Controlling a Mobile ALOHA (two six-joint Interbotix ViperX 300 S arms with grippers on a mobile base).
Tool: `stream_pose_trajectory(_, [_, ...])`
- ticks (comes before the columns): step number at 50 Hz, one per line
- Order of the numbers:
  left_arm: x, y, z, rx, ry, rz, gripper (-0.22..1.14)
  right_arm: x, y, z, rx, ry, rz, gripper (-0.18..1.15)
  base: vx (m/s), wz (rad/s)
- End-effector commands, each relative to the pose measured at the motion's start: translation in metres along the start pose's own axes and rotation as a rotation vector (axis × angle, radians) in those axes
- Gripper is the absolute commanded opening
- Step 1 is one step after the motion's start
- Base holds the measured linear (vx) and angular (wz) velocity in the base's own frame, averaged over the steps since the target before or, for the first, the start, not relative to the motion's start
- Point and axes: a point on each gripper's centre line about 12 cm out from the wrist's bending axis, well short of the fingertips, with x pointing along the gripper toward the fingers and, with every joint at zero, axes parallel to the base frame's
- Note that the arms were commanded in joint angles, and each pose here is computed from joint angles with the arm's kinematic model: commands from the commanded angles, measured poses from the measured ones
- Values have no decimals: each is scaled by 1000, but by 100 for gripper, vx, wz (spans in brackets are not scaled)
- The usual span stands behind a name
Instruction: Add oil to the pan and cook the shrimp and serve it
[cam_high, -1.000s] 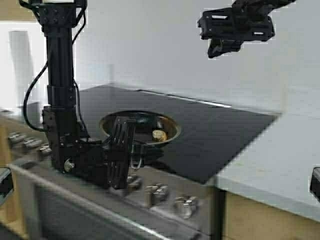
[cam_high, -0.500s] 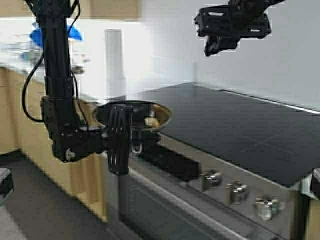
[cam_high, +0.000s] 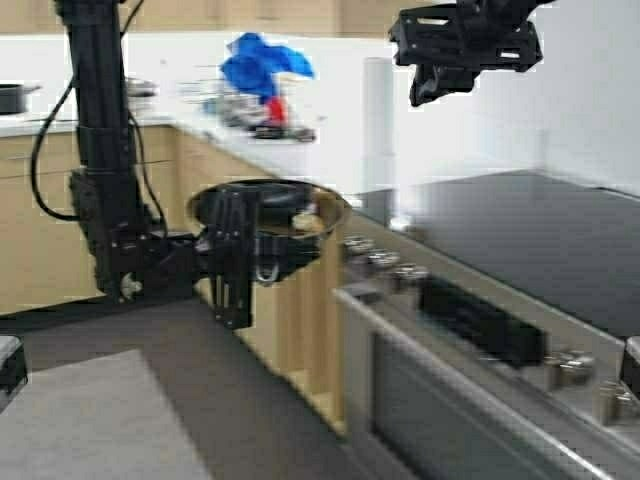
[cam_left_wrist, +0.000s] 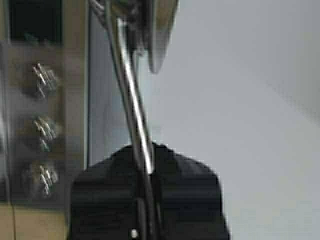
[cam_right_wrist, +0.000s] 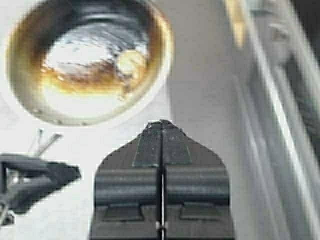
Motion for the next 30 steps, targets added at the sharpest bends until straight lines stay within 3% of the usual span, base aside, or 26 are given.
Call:
stream_pose_trajectory(1, [5, -29, 0, 32, 10, -88, 3, -4, 1, 15, 4, -43, 4, 6, -5, 45])
stream_pose_trajectory(15, [-2, -32, -2, 29, 5, -76, 3, -3, 1, 14, 4, -38, 3, 6, -4, 46])
stream_pose_trajectory(30, [2, -41, 6, 40, -12, -105, 4, -3, 1, 12, 5, -34, 3, 6, -2, 63])
